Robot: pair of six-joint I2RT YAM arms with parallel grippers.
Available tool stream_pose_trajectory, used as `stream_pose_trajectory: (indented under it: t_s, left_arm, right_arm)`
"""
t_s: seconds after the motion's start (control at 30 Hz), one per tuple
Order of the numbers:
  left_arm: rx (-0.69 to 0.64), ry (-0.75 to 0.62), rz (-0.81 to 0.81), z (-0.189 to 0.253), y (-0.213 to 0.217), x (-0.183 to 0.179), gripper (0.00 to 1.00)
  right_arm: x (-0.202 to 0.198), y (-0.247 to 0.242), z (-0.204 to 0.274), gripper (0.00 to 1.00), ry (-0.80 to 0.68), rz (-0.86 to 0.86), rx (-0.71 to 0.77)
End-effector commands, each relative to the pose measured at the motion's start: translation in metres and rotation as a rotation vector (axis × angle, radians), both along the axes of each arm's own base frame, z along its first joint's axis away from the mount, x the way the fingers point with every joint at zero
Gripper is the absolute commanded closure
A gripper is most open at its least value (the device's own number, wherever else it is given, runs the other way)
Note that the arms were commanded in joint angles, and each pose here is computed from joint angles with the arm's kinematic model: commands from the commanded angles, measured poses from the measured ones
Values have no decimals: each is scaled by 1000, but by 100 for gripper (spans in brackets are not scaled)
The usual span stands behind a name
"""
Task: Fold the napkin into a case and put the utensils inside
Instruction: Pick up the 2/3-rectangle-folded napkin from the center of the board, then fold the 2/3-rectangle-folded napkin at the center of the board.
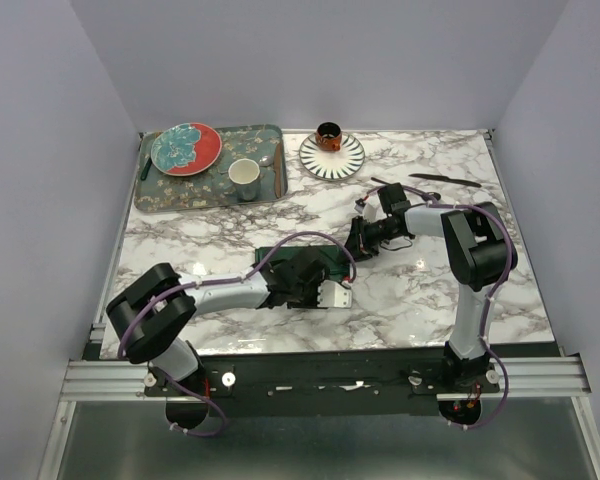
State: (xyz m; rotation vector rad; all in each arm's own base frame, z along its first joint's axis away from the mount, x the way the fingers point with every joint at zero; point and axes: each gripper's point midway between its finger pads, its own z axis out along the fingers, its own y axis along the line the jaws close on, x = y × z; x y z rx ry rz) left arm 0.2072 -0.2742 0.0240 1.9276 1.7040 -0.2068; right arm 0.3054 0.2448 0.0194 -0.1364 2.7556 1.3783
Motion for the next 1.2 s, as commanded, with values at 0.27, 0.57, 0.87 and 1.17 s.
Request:
stream_pose_trajectory:
  t_s: [0.27, 0.57, 0.87, 1.17]
  left_arm:
    - [107, 62, -42, -27, 9, -8, 100]
    - [-32, 341, -41, 21, -11, -13, 100]
    - [-107, 506, 54, 36, -15, 28, 100]
    - [-164, 625, 93, 39, -17, 66, 100]
  right_arm:
    - [-8, -21, -44, 74, 7, 6, -168]
    - [-8, -22, -40, 74, -18, 27, -164]
    - [-9, -22, -40, 74, -31, 43, -161]
    - [-7, -23, -40, 74, -41, 51, -165]
